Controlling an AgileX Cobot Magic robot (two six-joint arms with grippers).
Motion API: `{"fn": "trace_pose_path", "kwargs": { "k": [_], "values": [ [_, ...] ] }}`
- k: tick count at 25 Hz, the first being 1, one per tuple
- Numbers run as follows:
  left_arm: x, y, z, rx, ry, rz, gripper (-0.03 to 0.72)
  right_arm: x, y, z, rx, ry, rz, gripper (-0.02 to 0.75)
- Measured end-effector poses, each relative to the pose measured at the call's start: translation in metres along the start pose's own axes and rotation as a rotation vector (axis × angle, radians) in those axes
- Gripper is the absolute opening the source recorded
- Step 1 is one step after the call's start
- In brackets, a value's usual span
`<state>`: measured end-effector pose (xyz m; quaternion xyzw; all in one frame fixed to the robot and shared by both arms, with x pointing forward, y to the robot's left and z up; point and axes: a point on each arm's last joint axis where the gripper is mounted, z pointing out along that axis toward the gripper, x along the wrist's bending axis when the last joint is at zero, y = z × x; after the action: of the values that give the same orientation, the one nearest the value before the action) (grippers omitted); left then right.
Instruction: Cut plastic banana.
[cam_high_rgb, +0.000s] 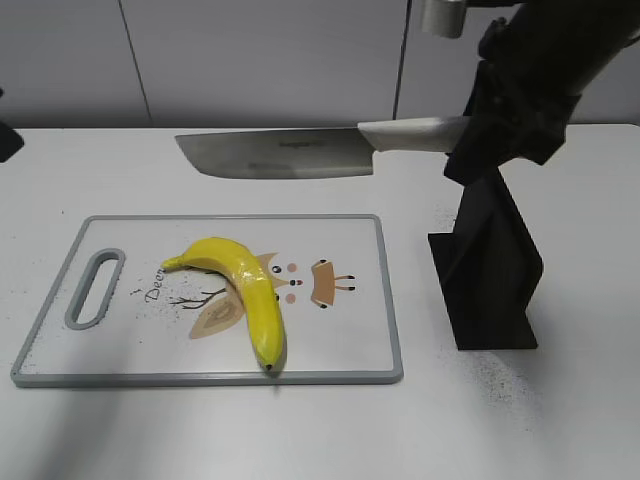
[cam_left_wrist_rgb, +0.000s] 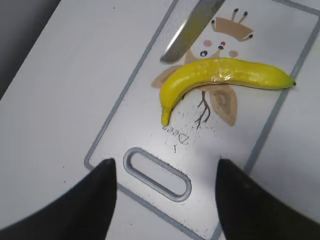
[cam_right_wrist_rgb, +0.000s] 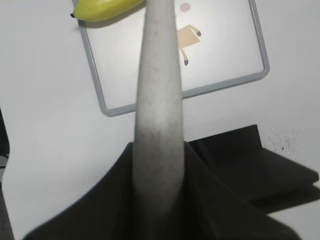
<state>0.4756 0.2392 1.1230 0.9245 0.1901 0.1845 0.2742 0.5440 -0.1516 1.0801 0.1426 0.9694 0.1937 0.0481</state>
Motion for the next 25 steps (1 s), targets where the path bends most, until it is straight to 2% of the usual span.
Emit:
{"fn": "trace_pose_path", "kwargs": {
  "k": [6, 10, 14, 17, 19, 22, 24, 25],
  "values": [
    [0.005, 0.029, 0.034, -0.009, -0.093, 0.195, 0.585, -0.016, 0.030, 0.034, 0.011, 0.048, -0.183, 0.164],
    [0.004, 0.037, 0.061, 0.042, -0.148, 0.296, 0.585, -0.028, 0.044, 0.043, -0.023, 0.064, -0.245, 0.164],
    [0.007, 0.032, 0.093, 0.113, -0.188, 0.346, 0.585, -0.029, 0.049, 0.044, -0.054, 0.086, -0.329, 0.164],
    [0.011, 0.031, 0.109, 0.122, -0.187, 0.361, 0.580, -0.028, 0.050, 0.044, -0.067, 0.095, -0.357, 0.164],
    [0.013, 0.029, 0.116, 0.126, -0.187, 0.363, 0.550, -0.029, 0.050, 0.048, -0.064, 0.103, -0.365, 0.164],
    [0.013, 0.029, 0.119, 0.129, -0.193, 0.363, 0.404, -0.031, 0.051, 0.050, -0.069, 0.092, -0.369, 0.164],
    [0.013, 0.028, 0.119, 0.131, -0.196, 0.364, 0.195, -0.032, 0.052, 0.050, -0.077, 0.074, -0.368, 0.164],
    [0.013, 0.028, 0.119, 0.131, -0.197, 0.365, 0.115, -0.033, 0.052, 0.050, -0.080, 0.068, -0.368, 0.164]
  ]
}}
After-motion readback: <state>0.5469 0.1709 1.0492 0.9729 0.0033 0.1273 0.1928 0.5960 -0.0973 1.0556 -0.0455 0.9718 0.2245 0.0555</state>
